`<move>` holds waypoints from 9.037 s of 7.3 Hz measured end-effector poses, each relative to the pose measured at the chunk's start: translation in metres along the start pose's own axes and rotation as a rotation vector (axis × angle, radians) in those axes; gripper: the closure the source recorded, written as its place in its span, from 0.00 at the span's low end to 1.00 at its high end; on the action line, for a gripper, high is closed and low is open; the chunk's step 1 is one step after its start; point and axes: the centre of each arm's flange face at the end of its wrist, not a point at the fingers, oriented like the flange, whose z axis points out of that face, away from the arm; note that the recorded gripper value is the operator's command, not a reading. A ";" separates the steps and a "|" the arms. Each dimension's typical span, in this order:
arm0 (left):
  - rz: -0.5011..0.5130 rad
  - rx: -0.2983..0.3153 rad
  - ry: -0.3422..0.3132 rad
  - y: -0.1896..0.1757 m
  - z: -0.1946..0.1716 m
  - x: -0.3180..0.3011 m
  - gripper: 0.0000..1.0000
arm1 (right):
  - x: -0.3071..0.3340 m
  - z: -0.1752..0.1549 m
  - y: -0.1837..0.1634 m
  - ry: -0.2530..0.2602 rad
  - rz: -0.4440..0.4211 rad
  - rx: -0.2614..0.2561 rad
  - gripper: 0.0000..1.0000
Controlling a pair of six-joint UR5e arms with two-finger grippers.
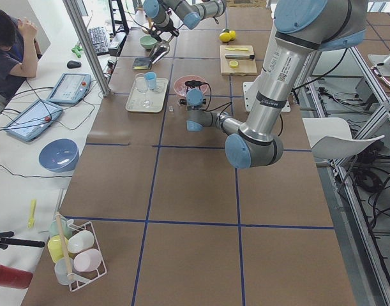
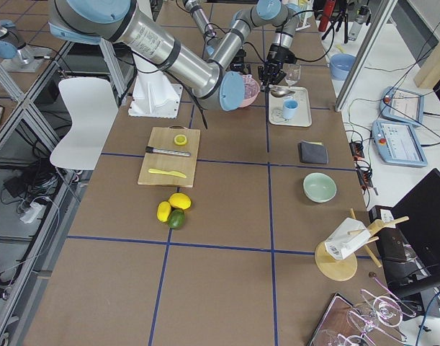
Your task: Put ice in cup with scoop
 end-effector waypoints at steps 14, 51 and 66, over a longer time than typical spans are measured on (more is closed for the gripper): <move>0.003 0.006 0.000 -0.001 -0.001 0.000 0.00 | 0.010 0.183 0.179 -0.509 0.636 0.296 1.00; -0.073 -0.094 -0.170 0.041 -0.097 -0.101 0.00 | 0.316 0.480 0.398 -0.400 0.459 0.535 0.00; -1.132 -0.590 -0.444 0.308 -0.546 -0.187 0.00 | 0.309 0.496 0.407 -0.414 0.473 0.514 0.00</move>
